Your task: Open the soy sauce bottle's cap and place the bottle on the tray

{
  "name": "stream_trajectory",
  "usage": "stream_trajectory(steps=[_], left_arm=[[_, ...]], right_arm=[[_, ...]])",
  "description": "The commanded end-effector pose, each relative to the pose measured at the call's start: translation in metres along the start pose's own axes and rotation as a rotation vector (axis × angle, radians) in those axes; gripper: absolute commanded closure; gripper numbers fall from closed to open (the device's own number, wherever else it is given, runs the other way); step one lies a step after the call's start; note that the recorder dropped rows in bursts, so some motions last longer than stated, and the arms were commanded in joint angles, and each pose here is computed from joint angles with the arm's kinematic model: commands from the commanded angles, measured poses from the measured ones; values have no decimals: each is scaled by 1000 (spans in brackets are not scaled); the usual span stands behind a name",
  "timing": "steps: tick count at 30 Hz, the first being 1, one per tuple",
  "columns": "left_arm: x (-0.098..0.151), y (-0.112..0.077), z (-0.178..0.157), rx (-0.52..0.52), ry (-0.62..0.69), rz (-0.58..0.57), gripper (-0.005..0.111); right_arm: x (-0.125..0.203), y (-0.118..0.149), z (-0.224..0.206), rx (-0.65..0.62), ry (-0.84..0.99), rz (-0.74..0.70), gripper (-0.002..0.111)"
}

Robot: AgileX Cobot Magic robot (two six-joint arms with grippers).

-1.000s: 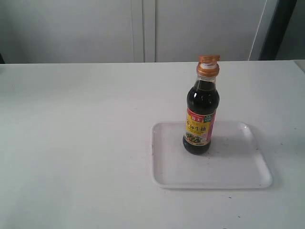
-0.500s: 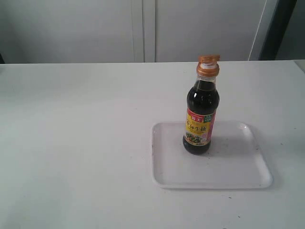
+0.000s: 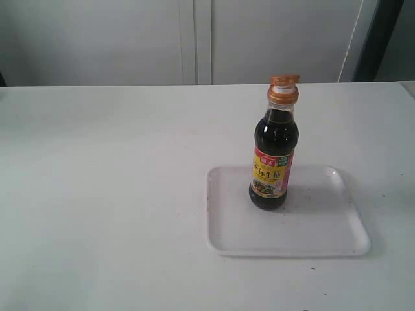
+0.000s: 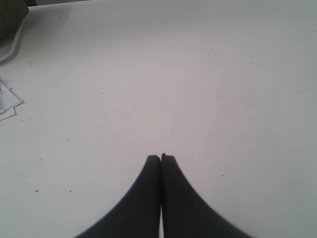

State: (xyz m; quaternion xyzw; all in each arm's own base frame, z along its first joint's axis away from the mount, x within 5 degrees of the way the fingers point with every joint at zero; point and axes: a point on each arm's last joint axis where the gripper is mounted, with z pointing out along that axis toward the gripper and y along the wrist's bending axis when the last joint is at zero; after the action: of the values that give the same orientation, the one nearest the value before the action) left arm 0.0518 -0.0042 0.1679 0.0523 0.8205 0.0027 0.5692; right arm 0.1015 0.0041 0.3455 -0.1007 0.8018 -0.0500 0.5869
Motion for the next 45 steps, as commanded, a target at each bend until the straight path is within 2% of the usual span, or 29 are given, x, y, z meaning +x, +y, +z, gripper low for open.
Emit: stream_trajectory(steps=[1, 19, 32, 45], left_arm=[[1, 0, 0, 3, -1, -13, 107], [1, 0, 0, 3, -1, -13, 107], [1, 0, 0, 3, -1, -13, 107], [1, 0, 0, 3, -1, -13, 107]], right_arm=[[1, -1, -1, 10, 1, 8, 108], [7, 1, -2, 17, -53, 43, 108], [62, 13, -24, 31, -147, 96, 108], [120, 25, -20, 35, -187, 120, 108]])
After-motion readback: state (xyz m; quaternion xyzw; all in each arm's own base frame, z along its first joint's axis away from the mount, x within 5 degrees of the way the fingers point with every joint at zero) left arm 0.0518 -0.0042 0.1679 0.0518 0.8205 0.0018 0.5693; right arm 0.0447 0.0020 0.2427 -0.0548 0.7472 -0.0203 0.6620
